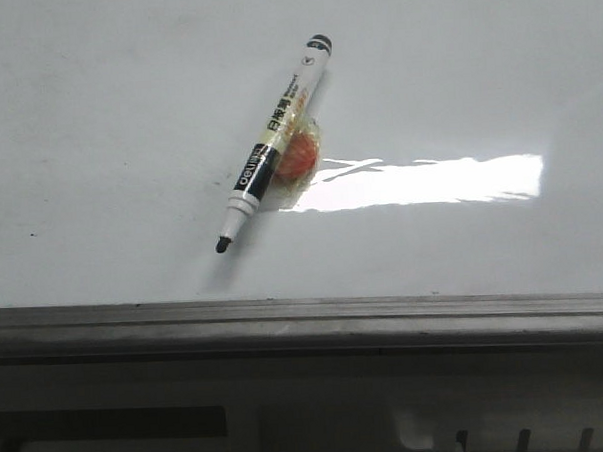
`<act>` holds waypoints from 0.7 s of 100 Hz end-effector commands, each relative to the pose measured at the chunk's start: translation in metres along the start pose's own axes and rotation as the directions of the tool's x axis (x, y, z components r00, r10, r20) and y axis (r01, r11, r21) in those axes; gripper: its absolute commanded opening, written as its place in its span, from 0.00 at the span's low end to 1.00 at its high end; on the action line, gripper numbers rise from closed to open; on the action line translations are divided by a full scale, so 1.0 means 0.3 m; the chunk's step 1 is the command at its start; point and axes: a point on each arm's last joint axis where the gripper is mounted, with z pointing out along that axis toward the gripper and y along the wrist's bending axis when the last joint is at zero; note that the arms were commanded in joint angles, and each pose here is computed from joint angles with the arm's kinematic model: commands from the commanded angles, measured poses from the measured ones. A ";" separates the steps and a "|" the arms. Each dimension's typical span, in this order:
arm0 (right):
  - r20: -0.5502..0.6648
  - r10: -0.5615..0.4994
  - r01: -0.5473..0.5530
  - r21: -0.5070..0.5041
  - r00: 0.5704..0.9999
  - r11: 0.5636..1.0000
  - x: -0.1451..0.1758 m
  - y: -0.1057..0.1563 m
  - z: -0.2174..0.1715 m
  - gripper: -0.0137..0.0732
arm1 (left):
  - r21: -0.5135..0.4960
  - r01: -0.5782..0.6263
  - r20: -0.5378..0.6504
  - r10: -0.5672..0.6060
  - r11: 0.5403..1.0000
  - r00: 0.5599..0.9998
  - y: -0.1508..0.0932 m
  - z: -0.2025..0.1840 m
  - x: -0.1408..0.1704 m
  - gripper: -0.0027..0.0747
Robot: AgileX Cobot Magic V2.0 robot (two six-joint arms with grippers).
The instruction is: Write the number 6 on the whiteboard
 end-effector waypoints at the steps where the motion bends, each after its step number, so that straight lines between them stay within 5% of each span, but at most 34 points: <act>1: 0.059 -0.029 0.028 0.006 0.998 1.000 0.005 0.000 0.005 0.10 | -0.014 0.035 0.052 -0.034 0.999 0.998 0.007 0.007 0.025 0.01; 12: 0.242 0.062 -0.057 -0.027 0.968 0.998 -0.049 0.006 -0.003 0.10 | 0.056 0.267 0.084 -0.271 0.962 0.959 -0.007 0.006 0.011 0.01; 23: 0.454 0.346 -0.325 -0.125 0.821 0.937 -0.118 -0.012 -0.030 0.10 | 0.161 0.562 0.076 -0.578 0.811 0.812 -0.024 0.003 -0.007 0.01; 31: 0.568 0.400 -0.386 -0.151 0.720 0.910 -0.151 -0.032 -0.052 0.10 | 0.199 0.661 0.065 -0.683 0.724 0.728 -0.028 0.001 -0.015 0.01; 38: 0.620 0.396 -0.389 -0.155 0.677 0.908 -0.165 -0.039 -0.064 0.10 | 0.209 0.690 0.063 -0.714 0.693 0.698 -0.029 0.000 -0.019 0.01; 60: 0.591 0.447 -0.430 -0.182 0.671 0.885 -0.159 -0.038 -0.059 0.10 | 0.217 0.704 0.056 -0.729 0.676 0.683 -0.031 0.000 -0.019 0.01; 70: 0.504 0.546 -0.512 -0.221 0.669 0.830 -0.161 -0.033 -0.054 0.10 | 0.256 0.690 0.024 -0.719 0.677 0.695 -0.049 -0.012 -0.042 0.01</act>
